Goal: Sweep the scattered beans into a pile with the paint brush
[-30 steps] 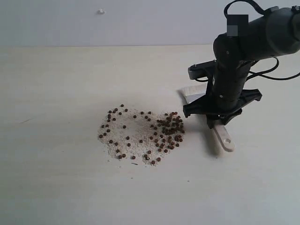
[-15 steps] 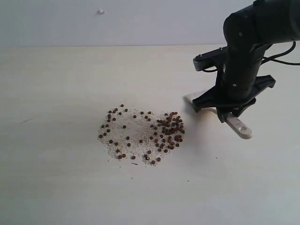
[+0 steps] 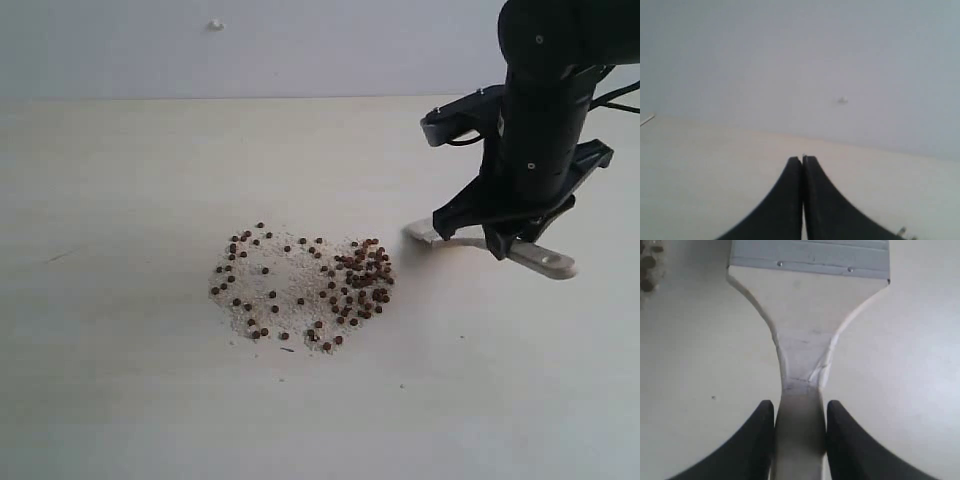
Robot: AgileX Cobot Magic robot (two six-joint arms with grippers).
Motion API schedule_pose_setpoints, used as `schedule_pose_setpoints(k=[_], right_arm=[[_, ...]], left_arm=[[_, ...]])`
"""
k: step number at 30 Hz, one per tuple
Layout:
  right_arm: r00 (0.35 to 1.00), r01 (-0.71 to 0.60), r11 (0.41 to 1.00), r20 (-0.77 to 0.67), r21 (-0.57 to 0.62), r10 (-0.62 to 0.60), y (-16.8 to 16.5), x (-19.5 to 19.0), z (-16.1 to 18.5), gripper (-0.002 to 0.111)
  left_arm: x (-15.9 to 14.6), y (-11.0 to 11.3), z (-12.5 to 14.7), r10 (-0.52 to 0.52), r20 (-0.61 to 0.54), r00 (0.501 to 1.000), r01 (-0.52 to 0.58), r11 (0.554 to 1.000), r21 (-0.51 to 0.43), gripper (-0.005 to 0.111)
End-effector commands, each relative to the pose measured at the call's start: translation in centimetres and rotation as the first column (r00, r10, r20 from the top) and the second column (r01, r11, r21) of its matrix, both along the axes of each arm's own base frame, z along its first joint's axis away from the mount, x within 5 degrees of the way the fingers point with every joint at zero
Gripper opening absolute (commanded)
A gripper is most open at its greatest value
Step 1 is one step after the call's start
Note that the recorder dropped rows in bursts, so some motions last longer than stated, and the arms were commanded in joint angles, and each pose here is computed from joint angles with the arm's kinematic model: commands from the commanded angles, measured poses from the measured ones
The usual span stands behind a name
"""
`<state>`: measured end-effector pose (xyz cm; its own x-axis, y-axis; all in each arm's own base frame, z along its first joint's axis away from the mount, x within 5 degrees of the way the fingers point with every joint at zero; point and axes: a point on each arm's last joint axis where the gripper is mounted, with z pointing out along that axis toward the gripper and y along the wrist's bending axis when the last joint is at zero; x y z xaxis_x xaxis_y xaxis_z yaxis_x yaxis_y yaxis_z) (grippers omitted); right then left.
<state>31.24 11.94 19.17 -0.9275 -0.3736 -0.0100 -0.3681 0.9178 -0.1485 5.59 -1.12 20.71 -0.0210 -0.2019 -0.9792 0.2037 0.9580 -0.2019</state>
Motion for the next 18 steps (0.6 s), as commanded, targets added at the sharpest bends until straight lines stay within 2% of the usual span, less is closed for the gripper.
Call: schedule_pose_setpoints(k=[1, 3, 5, 8, 10, 15, 18], right_arm=[[0.999, -0.033, 0.999, -0.024, -0.011, 0.033, -0.1, -0.1, 1.6, 0.0], [0.998, -0.045, 0.999, -0.039, -0.012, 0.045, 0.0, 0.0, 2.3, 0.0], [0.998, -0.043, 0.999, -0.039, -0.006, 0.043, 0.2, 0.2, 2.9, 0.0], [0.999, -0.047, 0.999, -0.027, 0.002, 0.047, 0.3, 0.5, 3.6, 0.0], [0.998, -0.056, 0.998, -0.012, 0.008, 0.056, 0.5, 0.7, 4.0, 0.0], [0.998, -0.064, 0.997, 0.012, 0.046, 0.063, 1.0, 1.3, 5.3, 0.0], [0.998, -0.055, 0.995, 0.022, 0.08, 0.054, 1.3, 1.4, 5.7, 0.0]], left_arm=[[-0.7, -0.4, 2.9, -0.054, 0.296, 0.954, 0.093, 0.989, -0.118, 0.0], [-1.2, -0.6, 4.0, -0.078, 0.426, 0.901, 0.13, 0.987, -0.095, 0.0], [-2.1, -1.3, 4.9, -0.15, 0.556, 0.817, 0.152, 0.987, 0.042, 0.0], [-3.0, -2.3, 5.3, -0.269, 0.65, 0.711, 0.135, 0.959, 0.249, 0.0], [-2.8, -2.7, 5.2, -0.305, 0.632, 0.712, 0.123, 0.941, 0.316, 0.0], [-0.6, -3.5, 5.2, -0.367, 0.516, 0.774, 0.199, 0.915, 0.351, 0.001], [1.2, -4.7, 4.6, -0.459, 0.419, 0.783, 0.293, 0.868, 0.402, 0.013]])
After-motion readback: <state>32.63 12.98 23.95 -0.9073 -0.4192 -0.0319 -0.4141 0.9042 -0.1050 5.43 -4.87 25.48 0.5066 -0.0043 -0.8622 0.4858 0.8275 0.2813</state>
